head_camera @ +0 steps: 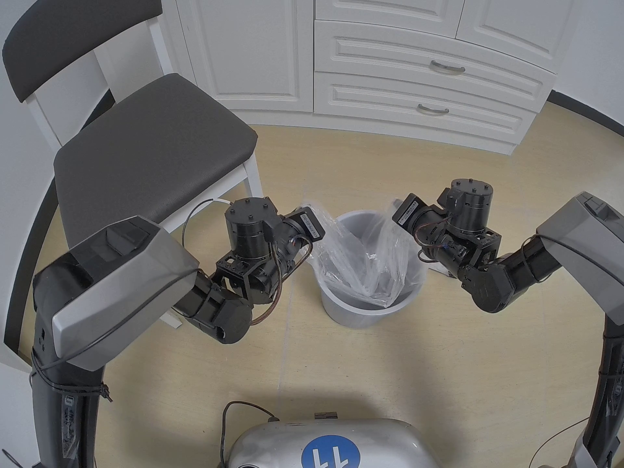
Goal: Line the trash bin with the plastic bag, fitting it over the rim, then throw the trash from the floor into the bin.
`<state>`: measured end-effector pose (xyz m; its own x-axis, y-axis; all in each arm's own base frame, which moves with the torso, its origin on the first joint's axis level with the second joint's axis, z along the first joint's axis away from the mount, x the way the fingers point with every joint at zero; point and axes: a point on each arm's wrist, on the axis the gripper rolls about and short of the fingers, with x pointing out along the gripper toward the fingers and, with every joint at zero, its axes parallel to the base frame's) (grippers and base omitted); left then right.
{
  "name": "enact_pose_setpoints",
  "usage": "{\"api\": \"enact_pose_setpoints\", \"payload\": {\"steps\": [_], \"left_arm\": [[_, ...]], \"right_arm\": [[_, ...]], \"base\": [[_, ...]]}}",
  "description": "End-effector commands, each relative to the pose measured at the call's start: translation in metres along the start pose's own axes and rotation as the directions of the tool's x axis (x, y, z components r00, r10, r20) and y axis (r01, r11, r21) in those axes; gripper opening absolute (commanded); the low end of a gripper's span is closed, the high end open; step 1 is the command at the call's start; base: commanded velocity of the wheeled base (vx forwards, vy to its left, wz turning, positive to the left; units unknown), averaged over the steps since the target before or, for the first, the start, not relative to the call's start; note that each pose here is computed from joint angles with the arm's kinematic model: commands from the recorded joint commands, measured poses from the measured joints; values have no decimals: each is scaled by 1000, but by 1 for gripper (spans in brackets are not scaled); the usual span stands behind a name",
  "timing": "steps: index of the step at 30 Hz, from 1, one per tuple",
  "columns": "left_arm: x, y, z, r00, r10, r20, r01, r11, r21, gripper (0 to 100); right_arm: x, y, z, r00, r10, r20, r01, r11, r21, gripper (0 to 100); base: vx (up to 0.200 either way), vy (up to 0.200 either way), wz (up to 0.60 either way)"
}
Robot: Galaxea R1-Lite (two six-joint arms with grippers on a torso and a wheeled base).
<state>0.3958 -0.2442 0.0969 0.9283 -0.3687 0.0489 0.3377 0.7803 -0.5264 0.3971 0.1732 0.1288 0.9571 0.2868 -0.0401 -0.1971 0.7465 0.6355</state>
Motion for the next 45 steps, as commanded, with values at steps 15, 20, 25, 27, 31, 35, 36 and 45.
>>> {"api": "enact_pose_setpoints", "payload": {"steps": [15,20,25,27,31,35,36,45], "left_arm": [[-17,-29,-12,998,-54,-39,54,999,-4,0],[-19,-31,-15,997,-58,-49,58,998,-2,0],[-21,-33,-24,996,-59,-73,59,998,3,0],[-21,-32,-24,996,-56,-71,57,998,14,0],[-22,-25,-26,997,-17,-79,25,994,102,0],[-28,-3,-29,993,43,-113,-11,963,269,0],[-30,1,-29,991,55,-118,-17,952,305,0],[-31,17,-25,986,102,-129,-51,934,354,0]], "right_arm": [[38,-46,-51,996,-71,-59,73,997,29,0],[41,-48,-64,1000,-14,-7,15,996,84,0],[38,-52,-57,1000,-9,22,8,999,35,0],[34,-45,-44,999,6,51,-7,1000,15,0],[10,-40,-20,998,3,59,3,995,-102,0],[-12,-58,-6,997,-64,45,76,934,-349,0],[-17,-63,-2,995,-82,50,95,908,-409,0],[-64,-111,13,964,-265,15,196,674,-713,0]], "base": [[0,0,0],[0,0,0],[0,0,0],[0,0,0],[0,0,0],[0,0,0],[0,0,0],[0,0,0]]}}
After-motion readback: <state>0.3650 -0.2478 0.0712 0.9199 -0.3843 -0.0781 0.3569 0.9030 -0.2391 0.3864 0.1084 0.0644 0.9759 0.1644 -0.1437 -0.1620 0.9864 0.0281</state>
